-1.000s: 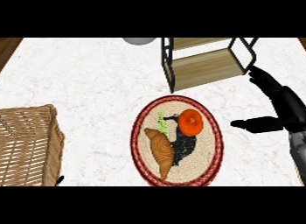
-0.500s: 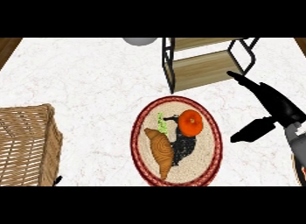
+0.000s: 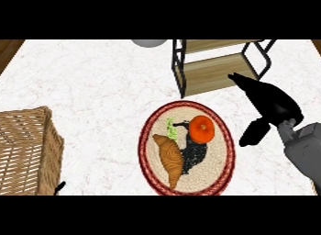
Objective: Pick the squash from the placemat and place it in the tiered shelf
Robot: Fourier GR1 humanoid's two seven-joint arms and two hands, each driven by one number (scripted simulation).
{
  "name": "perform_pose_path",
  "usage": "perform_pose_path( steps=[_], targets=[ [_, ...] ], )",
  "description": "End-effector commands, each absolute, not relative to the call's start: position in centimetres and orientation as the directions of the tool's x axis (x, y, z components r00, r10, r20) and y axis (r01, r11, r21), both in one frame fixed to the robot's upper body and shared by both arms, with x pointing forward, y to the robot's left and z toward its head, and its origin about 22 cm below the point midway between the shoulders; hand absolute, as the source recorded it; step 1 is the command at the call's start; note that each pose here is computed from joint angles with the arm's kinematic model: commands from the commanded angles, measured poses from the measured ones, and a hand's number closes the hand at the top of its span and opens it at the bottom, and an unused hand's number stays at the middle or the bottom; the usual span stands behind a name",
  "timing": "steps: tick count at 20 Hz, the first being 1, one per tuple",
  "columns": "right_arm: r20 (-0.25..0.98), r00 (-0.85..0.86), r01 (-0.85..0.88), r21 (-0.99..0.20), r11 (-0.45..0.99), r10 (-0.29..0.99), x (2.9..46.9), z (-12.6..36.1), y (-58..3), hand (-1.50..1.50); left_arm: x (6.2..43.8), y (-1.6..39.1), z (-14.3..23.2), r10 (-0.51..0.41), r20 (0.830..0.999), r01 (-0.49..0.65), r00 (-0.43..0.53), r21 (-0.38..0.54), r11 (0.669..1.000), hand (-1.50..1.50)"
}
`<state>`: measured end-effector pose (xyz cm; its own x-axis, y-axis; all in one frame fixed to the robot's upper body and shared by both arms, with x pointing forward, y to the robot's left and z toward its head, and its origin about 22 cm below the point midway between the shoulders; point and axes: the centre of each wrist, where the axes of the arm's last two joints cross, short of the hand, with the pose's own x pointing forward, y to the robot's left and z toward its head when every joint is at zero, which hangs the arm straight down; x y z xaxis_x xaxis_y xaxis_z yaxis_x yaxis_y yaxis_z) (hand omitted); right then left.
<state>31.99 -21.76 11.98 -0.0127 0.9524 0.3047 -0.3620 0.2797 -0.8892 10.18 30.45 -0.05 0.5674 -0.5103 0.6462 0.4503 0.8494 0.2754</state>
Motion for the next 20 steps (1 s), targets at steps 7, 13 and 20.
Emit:
perform_pose_path(
  steps=[7, 13, 20],
  targets=[
    [0.168, 0.056, -0.480, -0.860, 0.174, 0.984, 31.2, 9.7, -14.2, -1.50, 15.8, 27.7, 1.9, -0.306, 0.902, 0.238, 0.305, 0.239, 0.941, 0.00],
    [0.119, 0.116, -0.500, -0.851, 0.162, 0.986, 31.0, 8.9, -11.5, -1.50, 15.7, 27.0, 1.3, -0.286, 0.905, 0.225, 0.315, 0.222, 0.949, 0.00],
    [0.038, 0.118, -0.447, -0.890, 0.088, 0.992, 30.8, 8.9, -10.2, -1.50, 15.3, 27.5, 1.6, -0.255, 0.914, 0.184, 0.316, 0.205, 0.961, 0.00]
  ],
)
